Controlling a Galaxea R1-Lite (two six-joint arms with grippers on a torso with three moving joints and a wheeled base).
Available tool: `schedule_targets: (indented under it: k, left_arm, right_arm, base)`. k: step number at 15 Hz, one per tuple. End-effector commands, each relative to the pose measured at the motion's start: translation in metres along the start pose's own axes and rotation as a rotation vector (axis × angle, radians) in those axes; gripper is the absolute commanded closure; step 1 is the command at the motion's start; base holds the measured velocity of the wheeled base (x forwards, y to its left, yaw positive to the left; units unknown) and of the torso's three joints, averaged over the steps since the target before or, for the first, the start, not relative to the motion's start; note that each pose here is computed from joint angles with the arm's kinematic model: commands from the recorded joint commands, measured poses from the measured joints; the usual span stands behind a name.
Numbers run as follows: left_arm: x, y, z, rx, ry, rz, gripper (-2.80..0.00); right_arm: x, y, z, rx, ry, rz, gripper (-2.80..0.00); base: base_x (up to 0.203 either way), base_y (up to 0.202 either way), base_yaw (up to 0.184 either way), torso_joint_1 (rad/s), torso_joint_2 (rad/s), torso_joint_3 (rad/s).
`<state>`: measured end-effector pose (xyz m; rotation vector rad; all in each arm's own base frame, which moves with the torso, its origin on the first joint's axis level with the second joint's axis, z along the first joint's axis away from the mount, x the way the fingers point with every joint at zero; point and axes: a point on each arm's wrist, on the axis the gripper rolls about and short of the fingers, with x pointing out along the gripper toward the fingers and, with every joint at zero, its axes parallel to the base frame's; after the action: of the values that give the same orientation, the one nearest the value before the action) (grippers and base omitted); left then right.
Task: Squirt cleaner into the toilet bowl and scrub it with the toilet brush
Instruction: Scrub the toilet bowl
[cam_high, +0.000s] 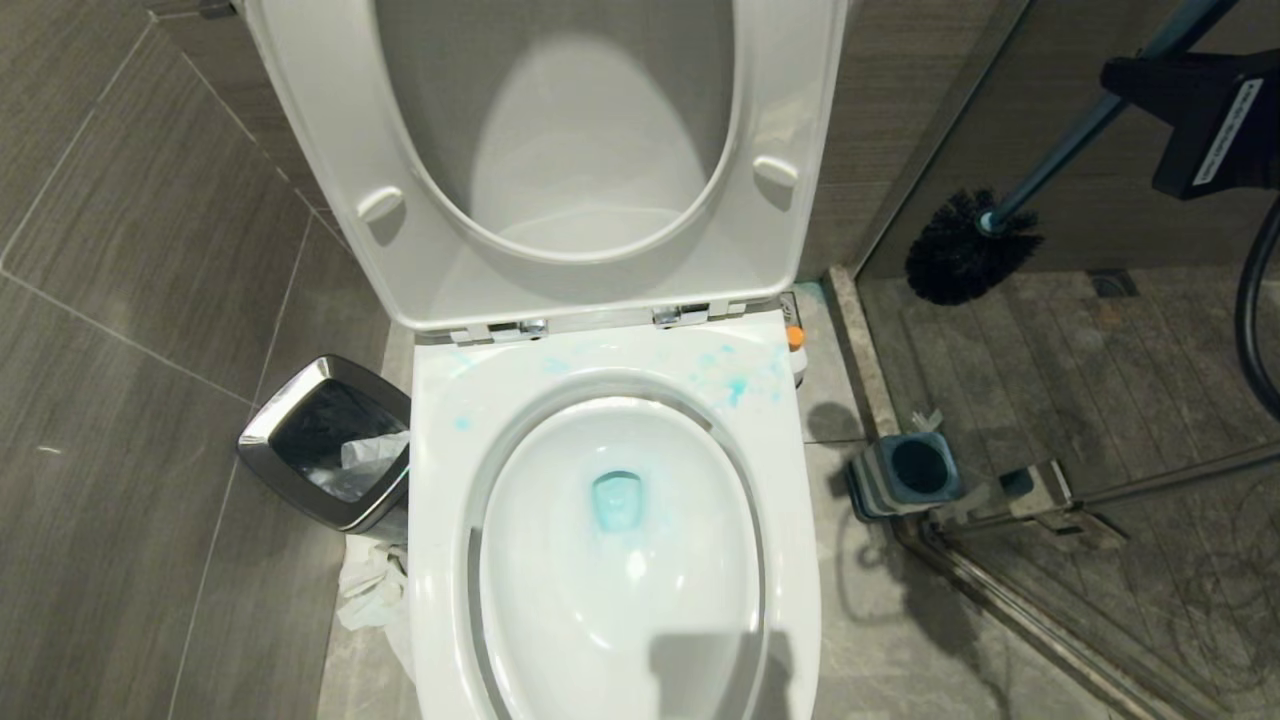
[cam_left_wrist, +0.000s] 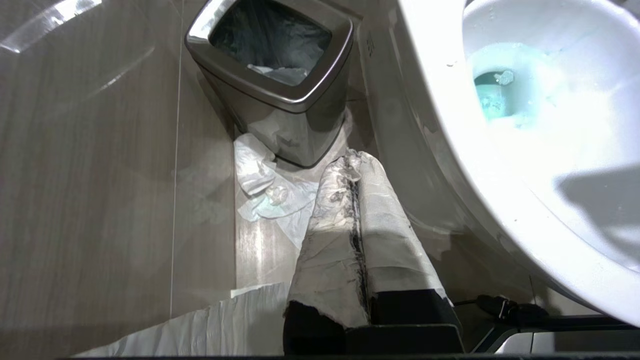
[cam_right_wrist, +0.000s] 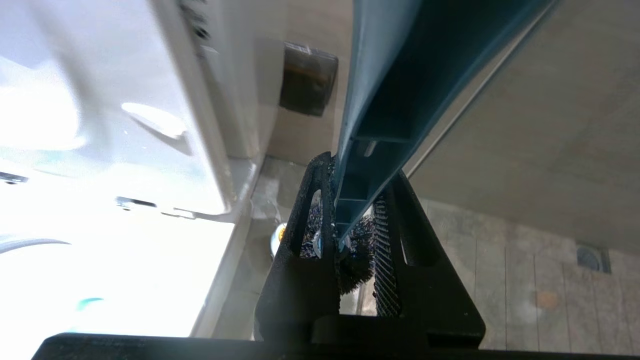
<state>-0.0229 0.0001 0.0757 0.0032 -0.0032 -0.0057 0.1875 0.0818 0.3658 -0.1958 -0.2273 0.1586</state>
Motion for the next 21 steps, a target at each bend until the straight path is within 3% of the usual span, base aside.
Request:
schedule_targets:
  k: [1,6,14,21]
  left_arm:
    - [0.0,0.0,0.0,0.0,-0.001,0.0,0.0]
    - [0.0,0.0,0.0,0.0,0.0,0.0,0.0]
    - [0.0,0.0,0.0,-0.002,-0.001,0.0,0.0]
    - [0.0,0.0,0.0,-0.002,-0.001,0.0,0.0]
  right_arm:
    - [0.004,0.003,-0.003,-0.002,0.009,0.007,0.0]
    - [0.008,0.017,-0.005,0.001,0.02,0.048,0.0]
    - [0.021,0.081,-0.01,0.035,0.032,0.106,0.0]
    - [0.029,0.135,-0.024,0.025,0.083,0.211,0.0]
  base:
    - [0.0,0.0,0.0,0.002,0.0,0.207]
    - [0.0,0.0,0.0,0.001,0.0,0.202]
    - [0.0,0.0,0.0,0.001,0.0,0.19]
    - [0.0,0.0,0.0,0.001,0.0,0.015]
